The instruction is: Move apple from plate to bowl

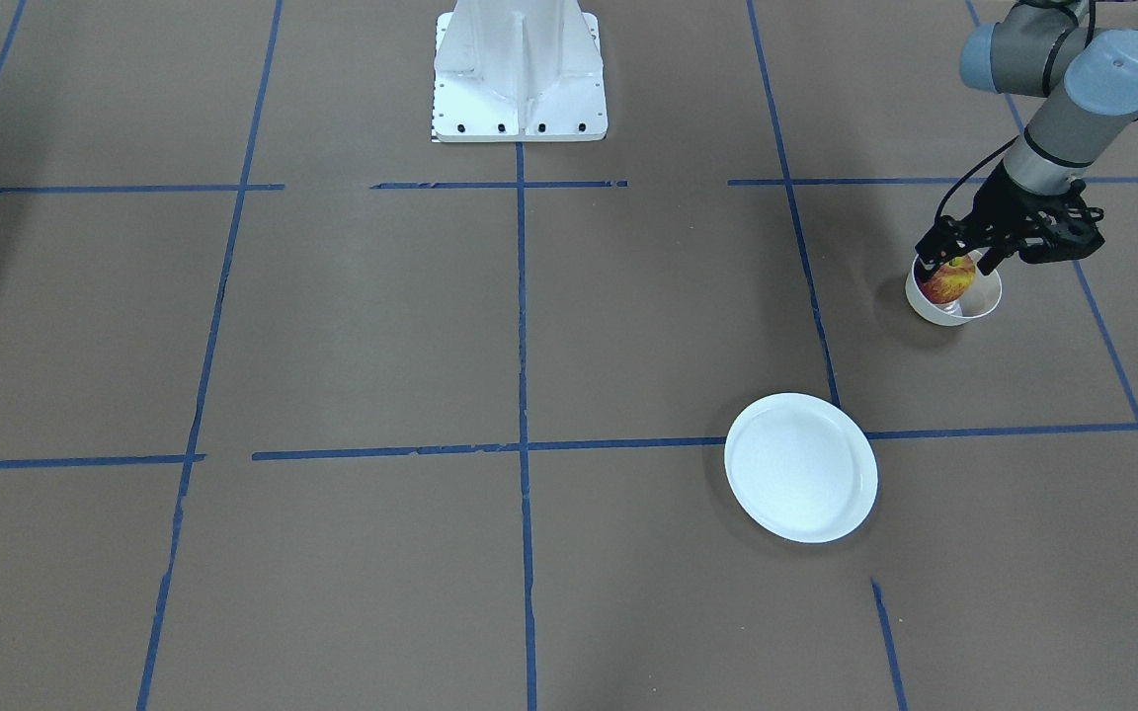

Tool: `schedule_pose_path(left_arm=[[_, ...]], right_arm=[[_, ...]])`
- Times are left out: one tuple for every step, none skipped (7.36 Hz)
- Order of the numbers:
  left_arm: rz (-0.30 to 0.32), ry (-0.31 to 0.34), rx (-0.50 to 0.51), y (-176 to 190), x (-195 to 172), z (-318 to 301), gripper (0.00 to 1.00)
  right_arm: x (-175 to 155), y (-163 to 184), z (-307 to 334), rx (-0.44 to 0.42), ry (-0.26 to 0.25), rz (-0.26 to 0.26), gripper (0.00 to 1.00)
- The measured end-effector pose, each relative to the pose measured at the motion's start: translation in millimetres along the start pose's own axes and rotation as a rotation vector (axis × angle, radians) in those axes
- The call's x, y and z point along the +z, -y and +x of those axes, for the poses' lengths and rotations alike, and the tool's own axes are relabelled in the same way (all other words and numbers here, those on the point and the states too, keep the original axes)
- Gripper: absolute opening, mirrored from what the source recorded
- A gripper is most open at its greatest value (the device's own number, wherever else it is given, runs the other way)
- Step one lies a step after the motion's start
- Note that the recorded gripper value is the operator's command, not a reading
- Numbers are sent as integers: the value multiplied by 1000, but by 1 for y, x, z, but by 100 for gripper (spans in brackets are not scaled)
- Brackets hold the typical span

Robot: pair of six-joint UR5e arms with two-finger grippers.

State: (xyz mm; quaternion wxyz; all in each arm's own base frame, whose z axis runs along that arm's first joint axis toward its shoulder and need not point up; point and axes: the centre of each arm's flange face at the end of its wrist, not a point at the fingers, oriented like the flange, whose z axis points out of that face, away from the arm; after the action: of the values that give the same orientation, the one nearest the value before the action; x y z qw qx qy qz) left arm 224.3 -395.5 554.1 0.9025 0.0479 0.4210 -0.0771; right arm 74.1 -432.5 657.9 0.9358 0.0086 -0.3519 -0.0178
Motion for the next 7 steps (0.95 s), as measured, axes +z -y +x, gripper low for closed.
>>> schedule_pose_path(left_arm=[[19,-5,47,16,-20,-16,99],[45,18,106,35,-41,-41,99],[65,66,174,52,-65,-72,99],[71,125,236,66,-90,-109,99],[49,167,281,74,-114,-142,99],[17,175,308,77,-137,-170,99],[-1,162,305,77,-157,-193,99]], right_arm=[[0,0,0,0,0,0,100],[0,0,0,0,0,0,100],[0,0,0,0,0,0,100],[0,0,0,0,0,0,100],[0,0,0,0,0,0,100],[0,0,0,0,0,0,100],[0,0,0,0,0,0,100]])
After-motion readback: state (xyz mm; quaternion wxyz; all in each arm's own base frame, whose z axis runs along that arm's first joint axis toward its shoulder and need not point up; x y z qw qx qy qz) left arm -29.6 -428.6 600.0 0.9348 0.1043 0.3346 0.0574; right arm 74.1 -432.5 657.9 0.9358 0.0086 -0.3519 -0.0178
